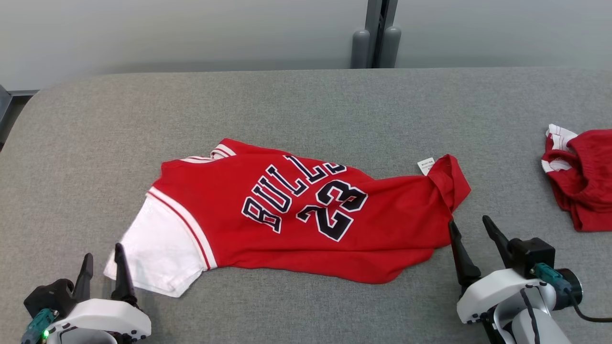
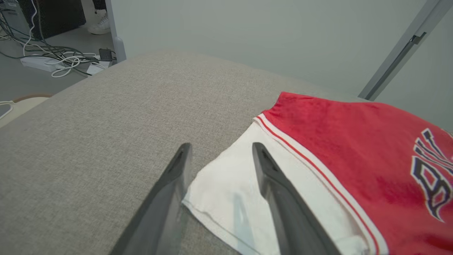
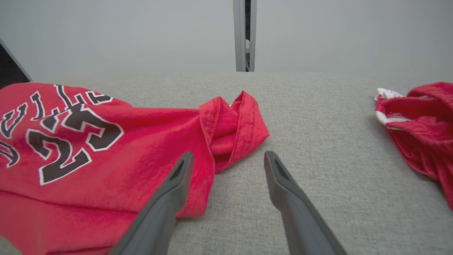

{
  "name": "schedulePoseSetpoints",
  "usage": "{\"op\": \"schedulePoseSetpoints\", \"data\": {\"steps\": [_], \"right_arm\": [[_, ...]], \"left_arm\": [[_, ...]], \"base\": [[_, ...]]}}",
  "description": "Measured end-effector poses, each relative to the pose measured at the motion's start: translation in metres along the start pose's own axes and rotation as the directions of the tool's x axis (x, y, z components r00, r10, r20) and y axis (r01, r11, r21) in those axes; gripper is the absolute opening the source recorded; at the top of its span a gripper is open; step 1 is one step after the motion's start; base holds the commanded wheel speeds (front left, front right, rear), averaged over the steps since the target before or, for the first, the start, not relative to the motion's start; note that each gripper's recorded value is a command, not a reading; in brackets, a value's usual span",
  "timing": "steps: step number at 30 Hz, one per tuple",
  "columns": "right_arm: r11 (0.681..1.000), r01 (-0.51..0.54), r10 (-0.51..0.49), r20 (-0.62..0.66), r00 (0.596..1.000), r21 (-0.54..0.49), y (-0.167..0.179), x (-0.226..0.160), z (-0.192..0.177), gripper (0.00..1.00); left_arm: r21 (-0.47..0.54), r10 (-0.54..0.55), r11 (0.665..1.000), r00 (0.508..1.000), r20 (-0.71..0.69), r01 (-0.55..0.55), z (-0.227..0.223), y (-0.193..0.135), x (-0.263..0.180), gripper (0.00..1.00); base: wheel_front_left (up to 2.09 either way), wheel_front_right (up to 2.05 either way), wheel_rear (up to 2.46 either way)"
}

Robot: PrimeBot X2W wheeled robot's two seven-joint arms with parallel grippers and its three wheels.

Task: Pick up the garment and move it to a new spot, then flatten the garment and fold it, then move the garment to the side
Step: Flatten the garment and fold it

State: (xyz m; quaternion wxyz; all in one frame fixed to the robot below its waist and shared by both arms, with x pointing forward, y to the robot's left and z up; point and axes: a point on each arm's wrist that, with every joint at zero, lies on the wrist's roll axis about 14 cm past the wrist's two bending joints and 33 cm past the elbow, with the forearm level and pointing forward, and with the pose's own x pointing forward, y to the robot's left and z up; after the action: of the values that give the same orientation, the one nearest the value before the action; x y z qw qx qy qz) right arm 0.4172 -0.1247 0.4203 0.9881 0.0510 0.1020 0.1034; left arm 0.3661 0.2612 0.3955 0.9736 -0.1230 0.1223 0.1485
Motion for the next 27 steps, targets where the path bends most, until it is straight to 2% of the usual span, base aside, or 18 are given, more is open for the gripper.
{"op": "schedulePoseSetpoints", "data": {"steps": [14,15,16,17,22,27], "right_arm": [[0.992,-0.088,0.099,-0.136,0.986,0.086,0.037,-0.004,-0.043,1.00],[0.991,-0.093,0.106,-0.147,0.983,0.092,0.039,-0.003,-0.045,0.49],[0.990,-0.095,0.111,-0.153,0.982,0.105,0.041,-0.001,-0.046,0.31],[0.989,-0.099,0.115,-0.161,0.980,0.106,0.043,0.001,-0.048,0.00],[0.982,-0.139,0.157,-0.147,0.977,0.130,0.057,0.011,-0.040,0.00],[0.969,-0.216,0.209,0.068,0.975,0.121,0.073,0.037,0.034,0.00]], "left_arm": [[-0.013,-0.085,0.996,0.996,-0.029,0.084,-0.012,-0.025,-0.012,1.00],[-0.011,-0.084,0.996,0.996,-0.028,0.084,-0.012,-0.025,-0.012,1.00],[-0.010,-0.083,0.996,0.996,-0.027,0.083,-0.011,-0.025,-0.013,1.00],[-0.011,-0.081,0.997,0.996,-0.027,0.081,-0.012,-0.024,-0.013,1.00],[-0.009,-0.071,0.997,0.997,-0.028,0.071,-0.012,-0.021,-0.016,1.00],[-0.014,-0.083,0.996,0.996,-0.022,0.083,-0.011,-0.026,-0.015,1.00]], "base": [[0.00,0.00,0.00],[0.00,0.00,0.00],[0.00,0.00,0.00],[0.00,0.00,0.00],[0.00,0.00,0.00],[0.00,0.00,0.00]]}}
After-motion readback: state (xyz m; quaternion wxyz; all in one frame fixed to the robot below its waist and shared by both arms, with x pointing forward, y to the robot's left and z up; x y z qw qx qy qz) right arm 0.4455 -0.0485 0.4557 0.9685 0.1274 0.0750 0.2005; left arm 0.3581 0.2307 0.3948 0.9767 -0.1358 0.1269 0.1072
